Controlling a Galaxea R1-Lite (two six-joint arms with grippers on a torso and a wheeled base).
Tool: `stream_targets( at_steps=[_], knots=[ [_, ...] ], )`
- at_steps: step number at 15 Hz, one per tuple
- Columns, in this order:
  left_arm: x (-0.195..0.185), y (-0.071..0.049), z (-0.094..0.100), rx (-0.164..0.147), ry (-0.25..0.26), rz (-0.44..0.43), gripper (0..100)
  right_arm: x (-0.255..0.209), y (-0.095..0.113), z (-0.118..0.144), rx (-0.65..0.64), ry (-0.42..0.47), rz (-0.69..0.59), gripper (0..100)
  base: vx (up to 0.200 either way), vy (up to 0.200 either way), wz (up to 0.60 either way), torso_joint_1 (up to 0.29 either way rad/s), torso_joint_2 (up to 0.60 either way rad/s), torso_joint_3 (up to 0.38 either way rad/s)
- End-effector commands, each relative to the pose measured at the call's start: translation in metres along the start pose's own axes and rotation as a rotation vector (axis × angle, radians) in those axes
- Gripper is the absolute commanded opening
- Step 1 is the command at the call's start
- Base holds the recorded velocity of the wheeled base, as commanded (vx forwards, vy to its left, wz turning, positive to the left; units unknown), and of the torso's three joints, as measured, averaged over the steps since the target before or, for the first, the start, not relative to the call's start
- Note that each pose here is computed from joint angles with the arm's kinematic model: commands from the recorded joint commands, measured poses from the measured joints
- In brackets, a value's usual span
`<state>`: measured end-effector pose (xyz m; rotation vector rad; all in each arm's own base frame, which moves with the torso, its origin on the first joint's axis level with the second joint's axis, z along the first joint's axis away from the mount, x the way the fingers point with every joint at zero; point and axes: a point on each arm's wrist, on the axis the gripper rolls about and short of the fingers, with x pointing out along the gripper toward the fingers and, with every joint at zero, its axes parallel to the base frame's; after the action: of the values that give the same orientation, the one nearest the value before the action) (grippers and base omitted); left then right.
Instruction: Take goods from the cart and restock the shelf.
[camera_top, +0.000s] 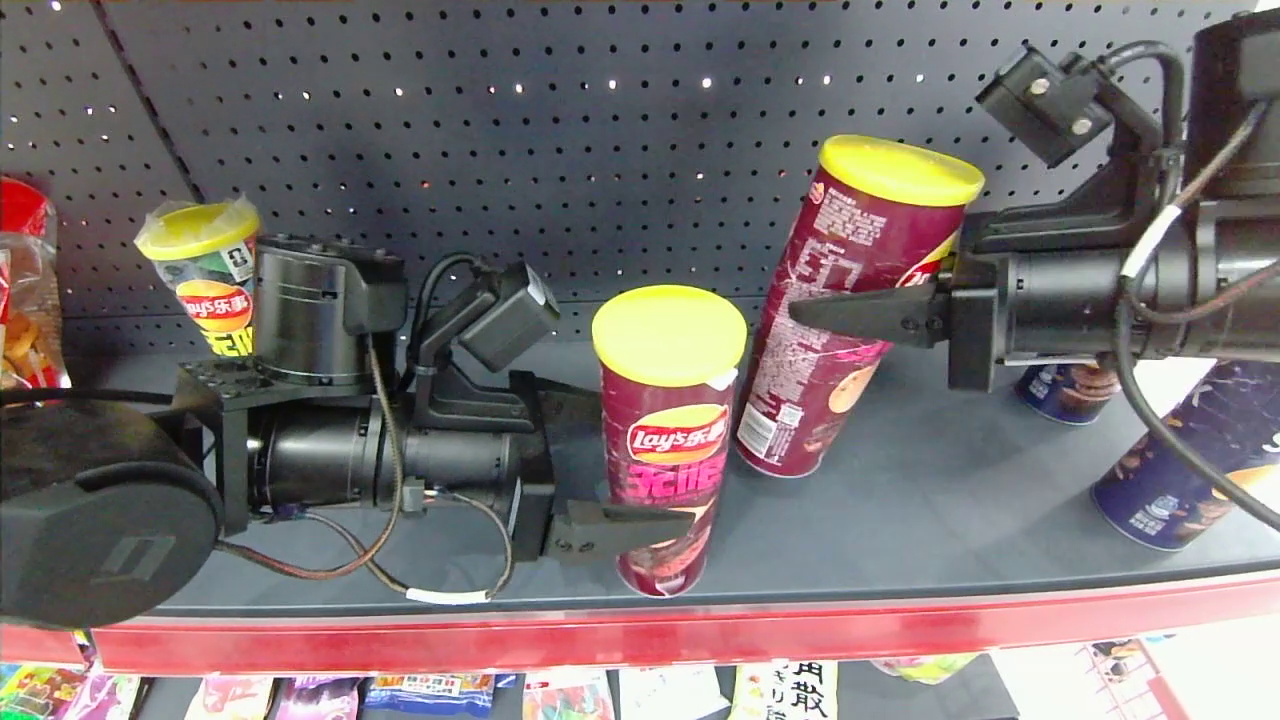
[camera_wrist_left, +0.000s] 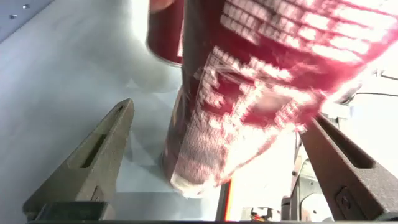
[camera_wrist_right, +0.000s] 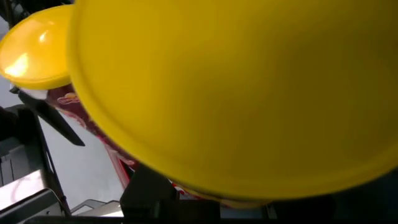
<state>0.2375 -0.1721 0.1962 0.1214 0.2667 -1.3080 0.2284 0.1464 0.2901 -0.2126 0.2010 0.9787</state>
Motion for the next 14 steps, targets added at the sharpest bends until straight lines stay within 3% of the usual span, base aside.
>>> stream_targets(
  at_steps=[1, 7, 14],
  knots=[
    [-0.011, -0.002, -0.001, -0.001, -0.007, 0.019, 100, 0.024, -0.006, -0.007, 0.015, 0.038, 0.019, 0, 0.000, 0.000, 0.00, 0.000, 0.00, 0.000],
    [-0.036, -0.004, -0.012, -0.031, 0.000, 0.071, 100, 0.053, -0.018, -0.013, 0.026, 0.066, 0.021, 0, 0.000, 0.000, 0.00, 0.000, 0.00, 0.000],
    [-0.067, -0.015, -0.024, -0.062, -0.006, 0.129, 100, 0.081, -0.030, -0.015, 0.024, 0.072, 0.027, 0, 0.000, 0.000, 0.00, 0.000, 0.00, 0.000]
  ],
)
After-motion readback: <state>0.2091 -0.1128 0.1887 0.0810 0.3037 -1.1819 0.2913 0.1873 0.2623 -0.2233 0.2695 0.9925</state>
